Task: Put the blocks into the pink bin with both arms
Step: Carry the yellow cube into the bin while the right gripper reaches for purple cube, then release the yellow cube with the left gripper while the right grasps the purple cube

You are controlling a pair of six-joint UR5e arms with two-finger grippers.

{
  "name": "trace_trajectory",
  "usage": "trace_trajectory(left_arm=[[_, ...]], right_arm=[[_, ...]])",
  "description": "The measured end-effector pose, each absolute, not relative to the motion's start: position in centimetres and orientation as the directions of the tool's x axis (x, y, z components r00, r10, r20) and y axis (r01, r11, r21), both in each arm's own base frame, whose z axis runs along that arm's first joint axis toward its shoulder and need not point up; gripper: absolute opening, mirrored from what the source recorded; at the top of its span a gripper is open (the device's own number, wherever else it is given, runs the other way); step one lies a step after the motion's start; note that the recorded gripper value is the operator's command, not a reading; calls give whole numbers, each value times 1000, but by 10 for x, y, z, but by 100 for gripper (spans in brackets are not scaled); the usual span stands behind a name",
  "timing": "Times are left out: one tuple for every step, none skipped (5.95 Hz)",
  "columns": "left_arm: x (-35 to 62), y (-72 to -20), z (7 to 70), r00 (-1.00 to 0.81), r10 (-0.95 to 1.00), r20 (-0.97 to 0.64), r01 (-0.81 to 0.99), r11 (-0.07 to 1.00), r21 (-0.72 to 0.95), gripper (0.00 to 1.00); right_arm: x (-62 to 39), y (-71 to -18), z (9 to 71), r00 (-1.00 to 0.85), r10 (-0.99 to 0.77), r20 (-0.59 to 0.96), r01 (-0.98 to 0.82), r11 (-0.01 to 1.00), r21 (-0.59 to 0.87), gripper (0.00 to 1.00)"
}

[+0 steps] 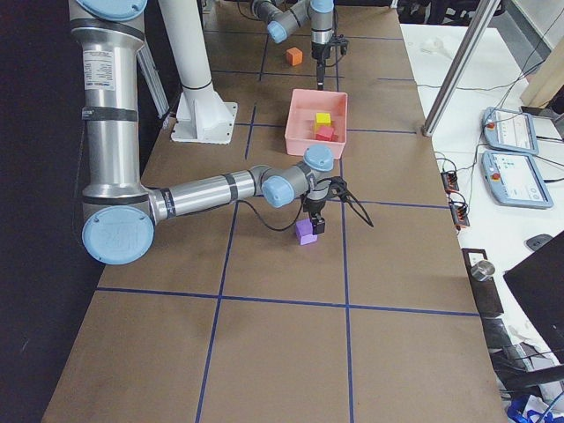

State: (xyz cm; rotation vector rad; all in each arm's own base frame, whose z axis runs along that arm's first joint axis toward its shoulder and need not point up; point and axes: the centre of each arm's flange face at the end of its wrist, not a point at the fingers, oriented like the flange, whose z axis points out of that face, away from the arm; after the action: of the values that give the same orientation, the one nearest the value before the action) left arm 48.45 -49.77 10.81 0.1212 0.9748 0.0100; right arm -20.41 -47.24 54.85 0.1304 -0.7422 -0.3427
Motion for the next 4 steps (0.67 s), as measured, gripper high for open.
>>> trace_trajectory(left_arm=[[484, -498, 108, 561, 63, -825, 46, 993, 108, 100], [484, -497, 108, 561, 63, -825, 46, 993, 108, 100], [484, -497, 108, 562, 63, -825, 46, 993, 108, 100], [484, -497, 109, 562, 63, -825, 47, 993, 108, 100]], right_arm=[[-213, -470, 560, 687, -351, 637, 276, 936, 218, 100], [-223, -467, 570, 690, -353, 632, 295, 934, 200, 100], [-232, -465, 579, 693, -358, 626, 313, 931, 186, 93], [-239, -464, 583, 693, -364, 622, 325, 928, 181, 48]])
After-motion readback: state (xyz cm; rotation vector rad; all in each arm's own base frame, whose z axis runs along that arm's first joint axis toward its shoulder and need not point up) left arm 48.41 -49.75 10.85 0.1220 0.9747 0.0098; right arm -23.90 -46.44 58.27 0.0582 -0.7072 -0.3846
